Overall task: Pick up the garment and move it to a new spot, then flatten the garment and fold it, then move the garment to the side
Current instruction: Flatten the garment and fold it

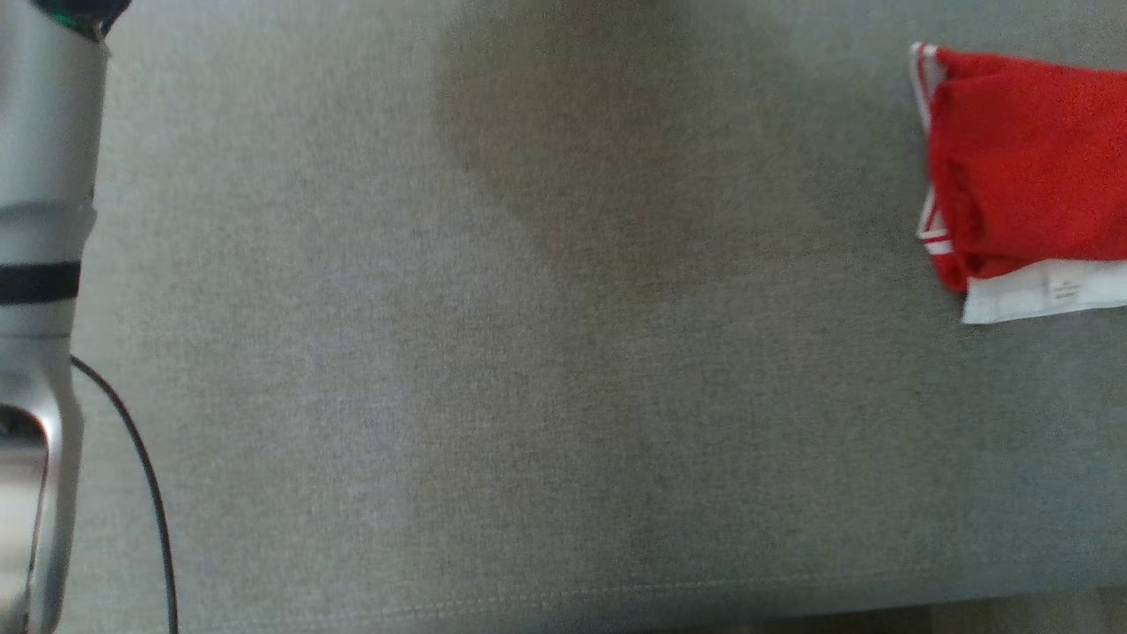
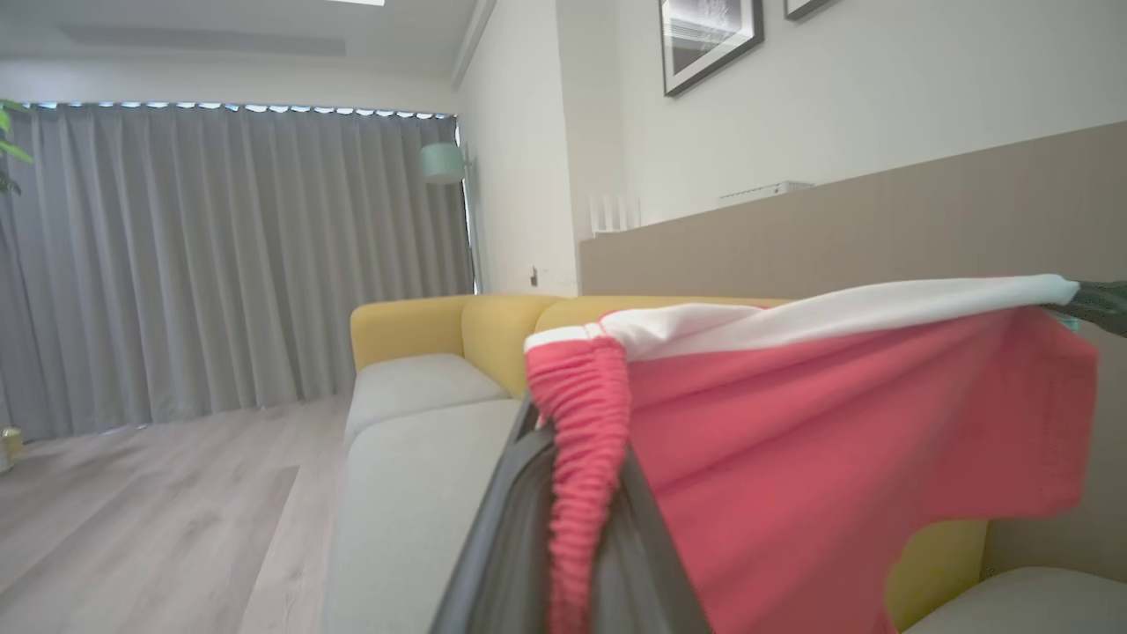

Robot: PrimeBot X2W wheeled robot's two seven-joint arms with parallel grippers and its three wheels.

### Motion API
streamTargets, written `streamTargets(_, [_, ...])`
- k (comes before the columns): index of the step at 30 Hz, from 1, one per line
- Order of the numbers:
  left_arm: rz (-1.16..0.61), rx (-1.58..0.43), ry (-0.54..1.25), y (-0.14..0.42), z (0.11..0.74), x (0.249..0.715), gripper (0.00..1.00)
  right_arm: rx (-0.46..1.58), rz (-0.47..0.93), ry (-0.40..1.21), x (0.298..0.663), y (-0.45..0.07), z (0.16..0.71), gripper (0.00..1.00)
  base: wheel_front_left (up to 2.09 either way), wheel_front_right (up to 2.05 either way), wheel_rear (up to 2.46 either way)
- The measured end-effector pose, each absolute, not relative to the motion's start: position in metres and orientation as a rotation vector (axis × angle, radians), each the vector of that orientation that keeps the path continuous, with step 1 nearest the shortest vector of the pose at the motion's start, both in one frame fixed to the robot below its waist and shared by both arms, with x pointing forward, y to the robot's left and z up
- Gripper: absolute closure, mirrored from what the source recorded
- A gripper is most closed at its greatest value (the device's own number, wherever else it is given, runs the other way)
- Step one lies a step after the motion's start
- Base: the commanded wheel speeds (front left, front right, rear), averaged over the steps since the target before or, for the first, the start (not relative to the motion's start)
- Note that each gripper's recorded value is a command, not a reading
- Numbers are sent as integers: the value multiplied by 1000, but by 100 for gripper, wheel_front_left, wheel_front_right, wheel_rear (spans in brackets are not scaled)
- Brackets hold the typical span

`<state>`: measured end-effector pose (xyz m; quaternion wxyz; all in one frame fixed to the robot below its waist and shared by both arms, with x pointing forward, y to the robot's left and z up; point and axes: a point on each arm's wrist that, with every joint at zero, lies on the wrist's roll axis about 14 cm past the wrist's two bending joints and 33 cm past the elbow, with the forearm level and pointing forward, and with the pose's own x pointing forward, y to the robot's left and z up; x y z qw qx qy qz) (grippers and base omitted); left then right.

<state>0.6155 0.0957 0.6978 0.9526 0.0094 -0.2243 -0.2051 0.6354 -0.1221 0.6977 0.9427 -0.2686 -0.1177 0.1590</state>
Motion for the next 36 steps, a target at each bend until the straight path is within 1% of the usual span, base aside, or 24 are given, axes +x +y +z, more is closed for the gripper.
streamTargets(3, [-398, 3, -389, 100, 667, 633, 100, -527, 349, -218, 654, -113, 665, 100, 0, 0, 0])
streamTargets(6, [-392, -26, -347, 99, 641, 641, 100, -515, 379, -148, 664, -107, 620, 100, 0, 0, 0])
streamTargets(8, [-401, -43, -319, 96, 625, 640, 100, -509, 396, -95, 665, -105, 590, 100, 0, 0, 0])
streamTargets(11, [-422, -60, -249, 88, 591, 628, 100, -502, 425, -5, 656, -103, 544, 100, 0, 0, 0])
streamTargets(14, [-454, -76, -157, 80, 554, 606, 100, -509, 463, 79, 637, -101, 506, 100, 0, 0, 0])
streamTargets(18, [-518, -58, -48, 67, 515, 569, 100, -495, 497, 179, 606, -102, 470, 100, 0, 0, 0])
streamTargets(24, [-583, -55, 65, 64, 481, 510, 100, -490, 572, 315, 549, -98, 430, 100, 0, 0, 0])
streamTargets(29, [-608, -43, 108, 68, 471, 473, 100, -516, 588, 402, 515, -119, 421, 100, 0, 0, 0])
streamTargets(36, [-648, -19, 87, 64, 481, 441, 100, -565, 643, 466, 478, -134, 426, 100, 0, 0, 0])
